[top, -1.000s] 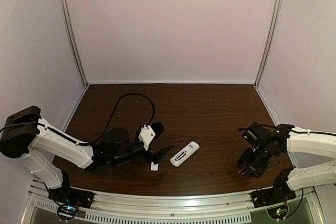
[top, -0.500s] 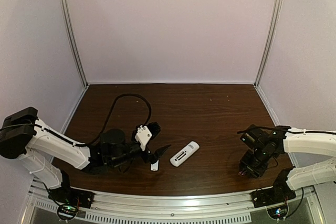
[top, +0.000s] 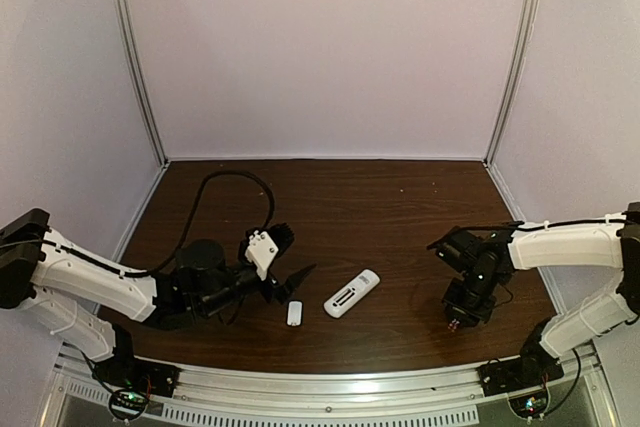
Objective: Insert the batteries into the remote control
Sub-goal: Move the right arm with the battery to the center of the board.
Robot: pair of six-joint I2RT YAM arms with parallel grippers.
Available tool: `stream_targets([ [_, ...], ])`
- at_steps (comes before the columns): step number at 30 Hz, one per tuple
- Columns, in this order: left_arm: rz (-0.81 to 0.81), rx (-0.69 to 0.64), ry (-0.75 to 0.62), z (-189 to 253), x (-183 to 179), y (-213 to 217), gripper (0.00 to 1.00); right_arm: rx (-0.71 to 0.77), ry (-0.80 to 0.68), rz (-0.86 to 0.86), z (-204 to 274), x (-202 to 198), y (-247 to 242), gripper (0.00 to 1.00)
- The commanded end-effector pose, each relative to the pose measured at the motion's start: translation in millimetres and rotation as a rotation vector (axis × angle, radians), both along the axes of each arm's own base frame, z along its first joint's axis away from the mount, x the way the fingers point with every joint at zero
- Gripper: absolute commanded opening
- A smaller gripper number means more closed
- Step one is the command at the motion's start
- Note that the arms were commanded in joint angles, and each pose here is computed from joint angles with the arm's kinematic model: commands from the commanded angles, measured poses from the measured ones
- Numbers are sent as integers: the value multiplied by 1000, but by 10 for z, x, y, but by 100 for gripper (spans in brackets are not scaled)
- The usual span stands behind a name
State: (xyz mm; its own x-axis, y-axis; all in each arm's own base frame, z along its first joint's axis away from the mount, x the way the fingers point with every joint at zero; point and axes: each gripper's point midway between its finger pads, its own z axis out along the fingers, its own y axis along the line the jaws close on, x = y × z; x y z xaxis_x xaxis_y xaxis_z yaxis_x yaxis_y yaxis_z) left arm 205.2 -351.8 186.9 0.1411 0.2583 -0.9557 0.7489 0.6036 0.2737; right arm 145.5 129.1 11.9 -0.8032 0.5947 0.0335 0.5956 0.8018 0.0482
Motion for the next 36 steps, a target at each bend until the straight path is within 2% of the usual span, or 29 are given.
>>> stream_targets([
  [1, 37, -4, -35, 117, 33, 111, 83, 33, -26, 91, -160, 121, 179, 26],
  [5, 58, -8, -49, 173, 42, 179, 83, 26, -36, 171, -166, 231, 348, 22],
  [10, 98, -19, -41, 219, 84, 257, 83, 24, -46, 320, -195, 421, 771, 20],
  [14, 151, -78, -7, 286, 161, 439, 83, 50, -74, 412, -183, 532, 1196, 20],
  [22, 326, -120, 27, 304, 347, 925, 83, 152, -65, 531, -217, 421, 2089, 20],
  [25, 331, -140, 55, 285, 340, 972, 83, 164, -56, 528, -224, 345, 2177, 21],
  [36, 306, -127, 96, 174, 335, 887, 85, 195, -112, 535, -17, 369, 2258, 38],
])
